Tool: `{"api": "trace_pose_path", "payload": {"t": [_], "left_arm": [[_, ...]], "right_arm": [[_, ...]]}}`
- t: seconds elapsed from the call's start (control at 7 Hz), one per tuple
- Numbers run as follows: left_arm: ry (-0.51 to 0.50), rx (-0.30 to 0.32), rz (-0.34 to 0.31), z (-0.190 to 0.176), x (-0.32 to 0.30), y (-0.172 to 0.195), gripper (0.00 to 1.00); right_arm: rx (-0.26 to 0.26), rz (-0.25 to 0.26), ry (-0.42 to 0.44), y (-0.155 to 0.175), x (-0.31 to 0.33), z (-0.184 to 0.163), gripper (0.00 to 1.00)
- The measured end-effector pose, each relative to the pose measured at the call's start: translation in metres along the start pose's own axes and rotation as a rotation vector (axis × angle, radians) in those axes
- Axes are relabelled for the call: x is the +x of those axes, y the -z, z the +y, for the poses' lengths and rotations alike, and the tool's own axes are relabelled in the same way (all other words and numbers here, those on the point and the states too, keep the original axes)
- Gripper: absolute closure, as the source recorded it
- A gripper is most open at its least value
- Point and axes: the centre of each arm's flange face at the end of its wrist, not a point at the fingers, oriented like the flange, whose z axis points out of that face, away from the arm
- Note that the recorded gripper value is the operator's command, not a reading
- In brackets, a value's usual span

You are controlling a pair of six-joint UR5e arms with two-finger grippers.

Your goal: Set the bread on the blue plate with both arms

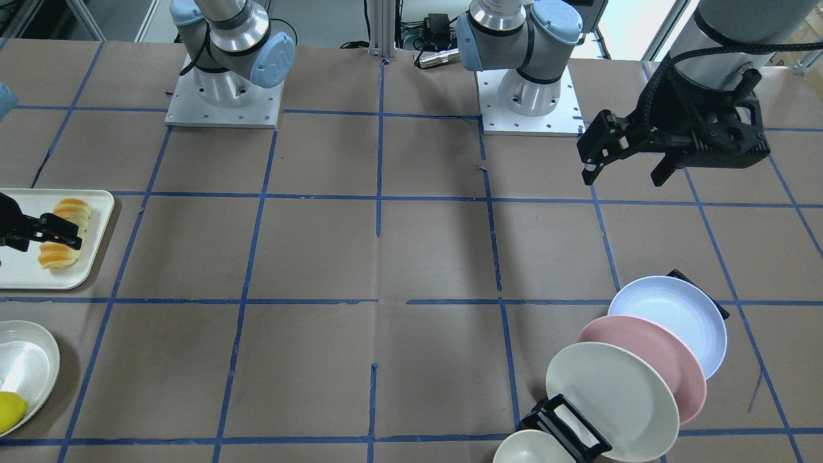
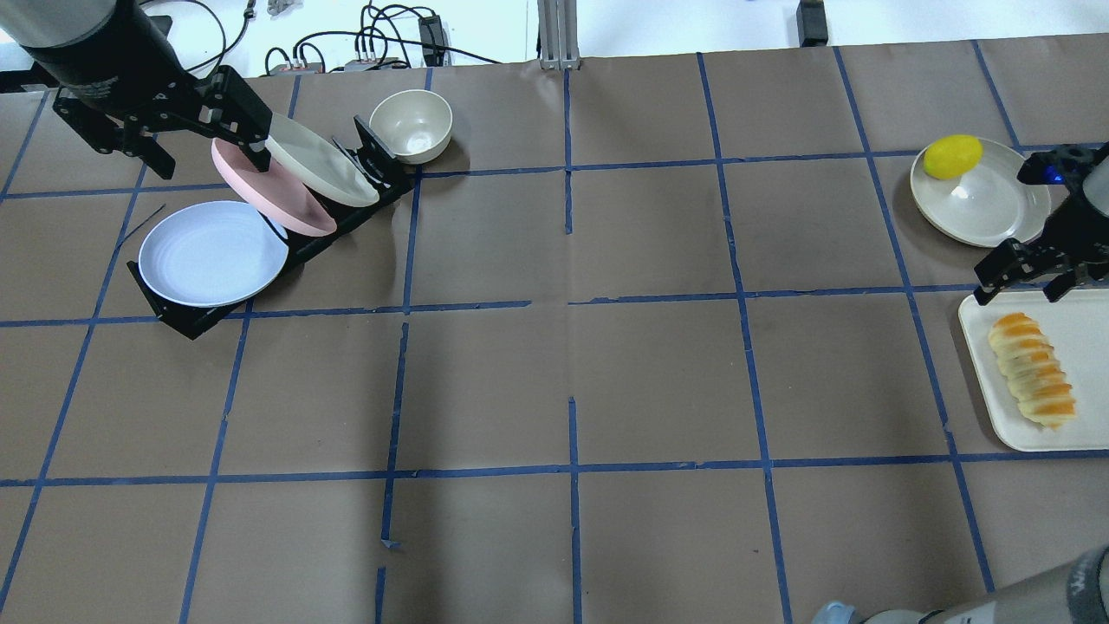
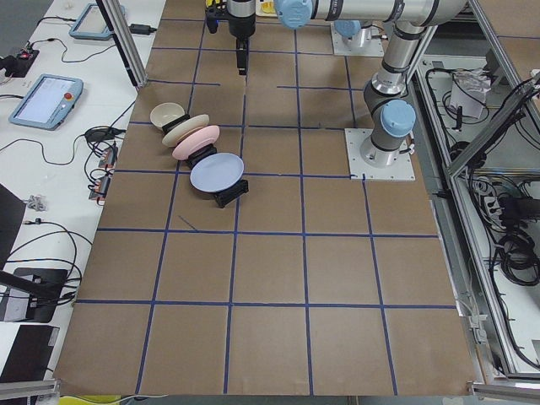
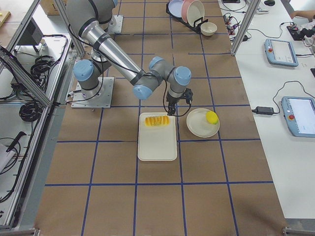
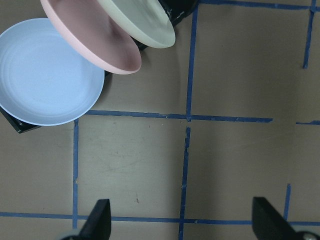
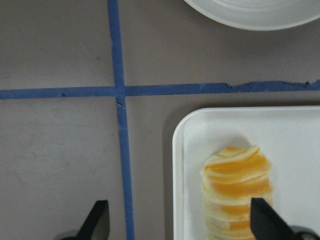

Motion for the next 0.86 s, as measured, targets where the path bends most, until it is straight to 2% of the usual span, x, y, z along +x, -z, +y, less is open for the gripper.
{"api": "trace_pose_path", "payload": {"t": [0.29, 0.43, 0.57, 0.86], "left_arm": [[-0.034, 0.001, 0.001, -0.002, -0.080, -0.001, 0.00], [-0.083, -0.009, 0.007, -0.002, -0.120, -0.008, 0.00], [-0.116, -0.030, 0.019, -0.004, -0.155, -0.022, 0.00], [-0.131, -0.087, 0.057, -0.038, -0.202, -0.083, 0.00]], "right_arm": [[-0.030, 0.009, 0.064, -0.014, 0.017, 0.004, 0.02], [-0.036, 0.004, 0.068, -0.018, 0.021, 0.007, 0.02], [-0.041, -0.001, 0.069, -0.023, 0.022, 0.011, 0.03], [-0.051, -0.011, 0.064, -0.032, 0.023, 0.018, 0.03]]}}
